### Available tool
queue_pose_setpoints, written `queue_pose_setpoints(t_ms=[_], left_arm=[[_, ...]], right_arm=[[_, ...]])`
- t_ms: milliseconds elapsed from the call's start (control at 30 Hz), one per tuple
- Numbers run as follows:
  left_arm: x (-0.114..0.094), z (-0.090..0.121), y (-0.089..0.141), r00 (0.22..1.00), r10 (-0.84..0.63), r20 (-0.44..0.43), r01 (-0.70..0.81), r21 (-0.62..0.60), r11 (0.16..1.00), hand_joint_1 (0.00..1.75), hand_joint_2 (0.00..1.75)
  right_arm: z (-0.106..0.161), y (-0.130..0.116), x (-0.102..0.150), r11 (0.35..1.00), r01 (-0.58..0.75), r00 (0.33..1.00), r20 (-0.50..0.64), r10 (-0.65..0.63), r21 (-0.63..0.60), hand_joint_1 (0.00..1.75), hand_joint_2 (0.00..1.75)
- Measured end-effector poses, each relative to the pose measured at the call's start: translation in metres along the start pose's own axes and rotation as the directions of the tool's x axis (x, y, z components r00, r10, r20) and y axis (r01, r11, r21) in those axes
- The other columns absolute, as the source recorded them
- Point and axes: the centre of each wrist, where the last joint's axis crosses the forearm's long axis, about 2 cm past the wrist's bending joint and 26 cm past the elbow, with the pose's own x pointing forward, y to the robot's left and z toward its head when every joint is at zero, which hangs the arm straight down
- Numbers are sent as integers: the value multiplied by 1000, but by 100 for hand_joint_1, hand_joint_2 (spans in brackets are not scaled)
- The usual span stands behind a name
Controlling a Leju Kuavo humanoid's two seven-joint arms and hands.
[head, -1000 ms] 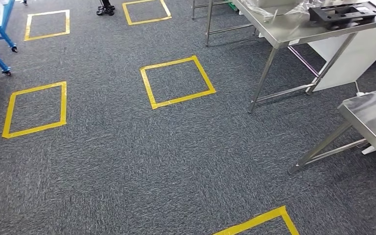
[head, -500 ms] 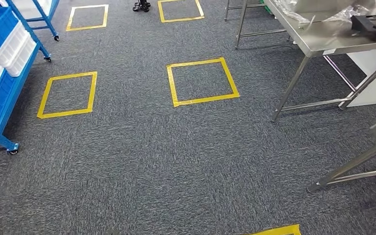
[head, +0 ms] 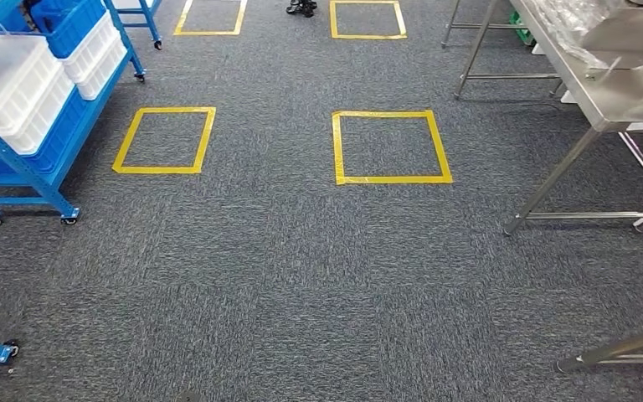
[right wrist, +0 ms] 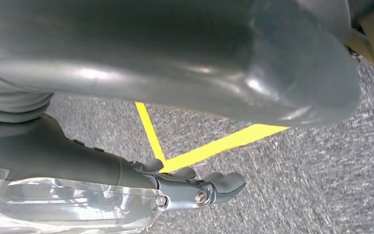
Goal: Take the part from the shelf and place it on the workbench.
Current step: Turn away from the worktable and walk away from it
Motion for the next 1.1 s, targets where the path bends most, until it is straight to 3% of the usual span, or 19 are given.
queue_pose_setpoints(t_ms=[500, 1100], left_arm=[[-6, 3, -1, 999, -28, -23, 28, -7, 1000, 0, 0], [5, 0, -7, 1000, -3, 4, 3, -23, 1000, 0, 0]], right_arm=[[12, 27, -11, 995, 96, 988, -121, -93, 25, 0, 0], [9, 14, -22, 997, 69, 990, -121, -65, 23, 0, 0]])
